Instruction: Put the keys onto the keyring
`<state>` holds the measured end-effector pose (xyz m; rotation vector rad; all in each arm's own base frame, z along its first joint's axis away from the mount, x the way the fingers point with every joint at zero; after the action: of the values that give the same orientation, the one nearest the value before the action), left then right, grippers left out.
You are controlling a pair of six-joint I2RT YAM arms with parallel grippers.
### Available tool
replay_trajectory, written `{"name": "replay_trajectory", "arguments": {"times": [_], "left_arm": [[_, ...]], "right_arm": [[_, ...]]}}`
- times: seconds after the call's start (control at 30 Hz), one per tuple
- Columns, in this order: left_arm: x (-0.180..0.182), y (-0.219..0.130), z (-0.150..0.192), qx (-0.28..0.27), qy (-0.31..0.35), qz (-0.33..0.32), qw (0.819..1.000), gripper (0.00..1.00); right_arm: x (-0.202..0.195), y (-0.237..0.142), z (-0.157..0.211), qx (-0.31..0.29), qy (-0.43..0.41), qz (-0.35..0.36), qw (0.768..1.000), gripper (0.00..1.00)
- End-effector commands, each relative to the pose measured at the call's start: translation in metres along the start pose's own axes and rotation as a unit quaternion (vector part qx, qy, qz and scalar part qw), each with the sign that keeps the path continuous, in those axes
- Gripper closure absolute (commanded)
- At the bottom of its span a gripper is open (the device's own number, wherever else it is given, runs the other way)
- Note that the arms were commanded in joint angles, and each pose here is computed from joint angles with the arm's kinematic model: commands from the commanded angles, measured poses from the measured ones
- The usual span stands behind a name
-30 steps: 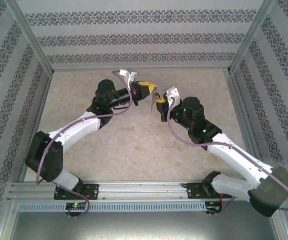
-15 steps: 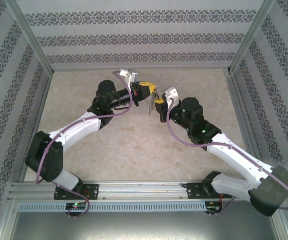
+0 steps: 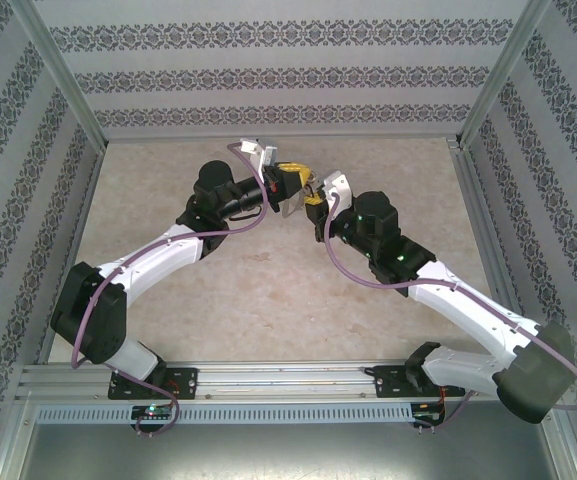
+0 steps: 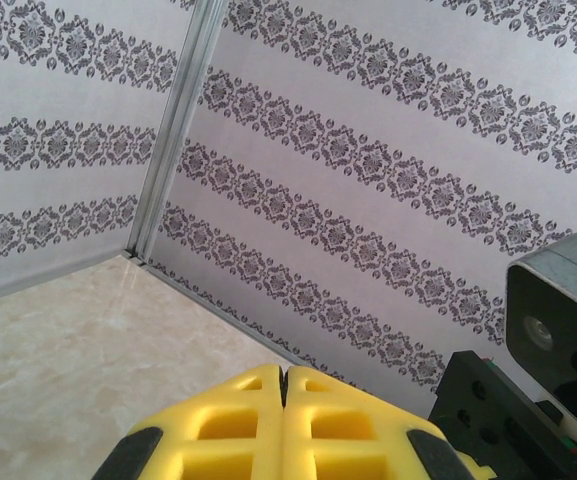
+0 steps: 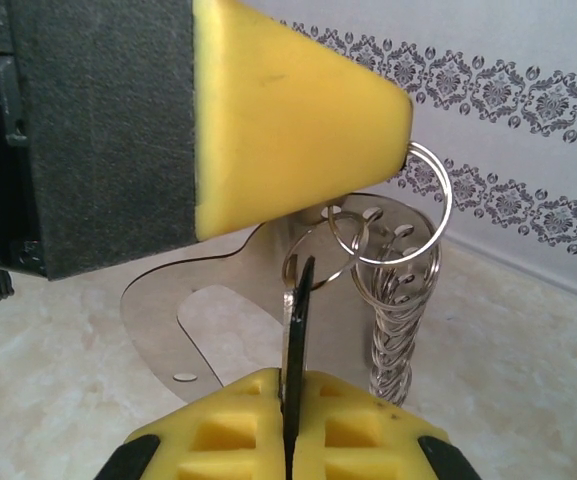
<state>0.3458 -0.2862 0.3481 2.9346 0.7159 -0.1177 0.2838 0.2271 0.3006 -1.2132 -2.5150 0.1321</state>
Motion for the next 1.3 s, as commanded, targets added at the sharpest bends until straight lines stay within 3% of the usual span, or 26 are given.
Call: {"name": "replay_trajectory", "arguments": {"times": [0.0, 1.0, 1.27], "left_arm": [[-0.013, 0.002, -0.015, -0.027, 0.026, 0.007, 0.999, 1.00], [-0.016, -0.008, -0.019, -0.027, 0.043, -0.008, 0.999, 1.00], [-0.018, -0.009, -0.018, -0.026, 0.040, -0.003, 0.999, 1.00]], "right_arm": [[0.014, -0.004, -0.009, -0.015, -0.015, -0.026, 0.999, 1.00], [-0.033, -0.022, -0.009, -0.009, -0.042, 0.102, 0.994, 1.00], [-0.023, -0.020, -0.017, -0.023, -0.036, 0.073, 0.996, 1.00]]}}
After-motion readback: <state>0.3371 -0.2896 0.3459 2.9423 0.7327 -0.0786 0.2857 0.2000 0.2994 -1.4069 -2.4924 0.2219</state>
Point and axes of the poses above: each hand's point on the last joint's axis, 136 mm out from that joint toward the fingers, its own y axis out along the fingers, its own x axis along the line the jaws close on, z = x × y, the point moved 4 cm from there along -y, back along the fingers, and after that the axes turned 15 degrees about y, right-handed, at the moved point
